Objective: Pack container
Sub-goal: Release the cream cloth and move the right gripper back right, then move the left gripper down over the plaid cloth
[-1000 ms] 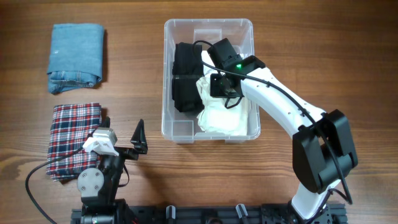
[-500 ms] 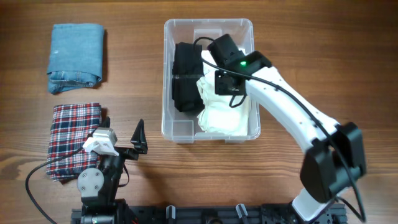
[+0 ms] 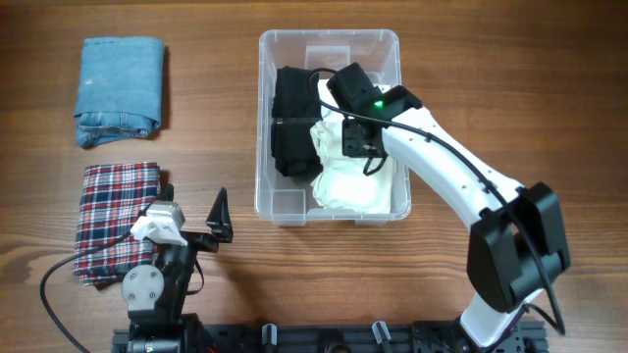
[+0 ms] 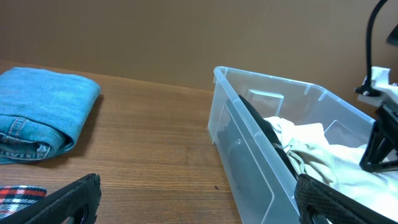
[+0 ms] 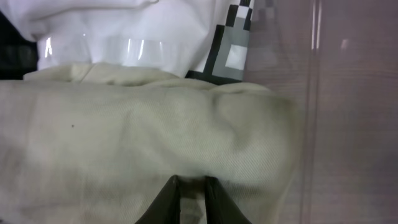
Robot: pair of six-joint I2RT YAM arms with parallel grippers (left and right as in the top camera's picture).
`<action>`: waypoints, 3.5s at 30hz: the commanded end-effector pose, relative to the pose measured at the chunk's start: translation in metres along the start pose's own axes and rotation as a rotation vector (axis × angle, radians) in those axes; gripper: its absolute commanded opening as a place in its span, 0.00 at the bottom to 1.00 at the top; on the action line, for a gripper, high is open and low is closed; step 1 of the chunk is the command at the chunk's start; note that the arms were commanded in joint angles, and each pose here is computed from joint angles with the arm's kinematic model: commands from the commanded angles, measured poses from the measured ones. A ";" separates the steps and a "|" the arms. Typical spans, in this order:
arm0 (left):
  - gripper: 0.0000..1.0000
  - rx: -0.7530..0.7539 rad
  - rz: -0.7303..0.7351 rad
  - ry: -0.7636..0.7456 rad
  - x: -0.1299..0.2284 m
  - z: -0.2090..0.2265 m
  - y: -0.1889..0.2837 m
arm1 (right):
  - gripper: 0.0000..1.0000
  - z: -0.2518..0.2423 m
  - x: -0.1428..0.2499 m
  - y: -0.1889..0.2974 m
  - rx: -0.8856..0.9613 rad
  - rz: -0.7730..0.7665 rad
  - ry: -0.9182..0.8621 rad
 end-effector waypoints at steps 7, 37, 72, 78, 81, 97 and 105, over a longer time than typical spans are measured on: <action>1.00 -0.017 0.007 -0.017 0.002 0.002 0.000 | 0.14 -0.001 0.015 -0.071 0.138 0.097 0.007; 1.00 -0.017 0.007 -0.017 0.002 0.002 0.000 | 1.00 -0.199 -0.062 0.151 0.051 -0.272 -0.458; 1.00 -0.015 0.006 -0.016 0.002 0.002 0.000 | 1.00 -0.316 -0.070 0.078 0.119 -0.124 -0.890; 1.00 0.128 -0.054 -0.025 -0.015 -0.011 0.003 | 1.00 -0.316 -0.070 0.078 0.119 -0.124 -0.890; 1.00 0.143 -0.098 -0.049 -0.039 -0.014 0.009 | 1.00 -0.316 -0.070 0.078 0.119 -0.124 -0.890; 1.00 -0.147 0.527 -0.041 -0.139 0.013 -0.013 | 1.00 -0.316 -0.070 0.078 0.119 -0.124 -0.890; 1.00 -0.355 0.733 0.150 -0.116 0.037 -0.043 | 1.00 -0.316 -0.070 0.078 0.119 -0.125 -0.890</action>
Point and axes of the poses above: each gripper's point midway between its finger pads, its own y axis back along the fingers, its own z axis along the line the jaws close on, x = y × z, the point moved 9 cm from there along y, back along the fingers, and after that the axes turned 11 degrees about -y, right-handed, at the moved point
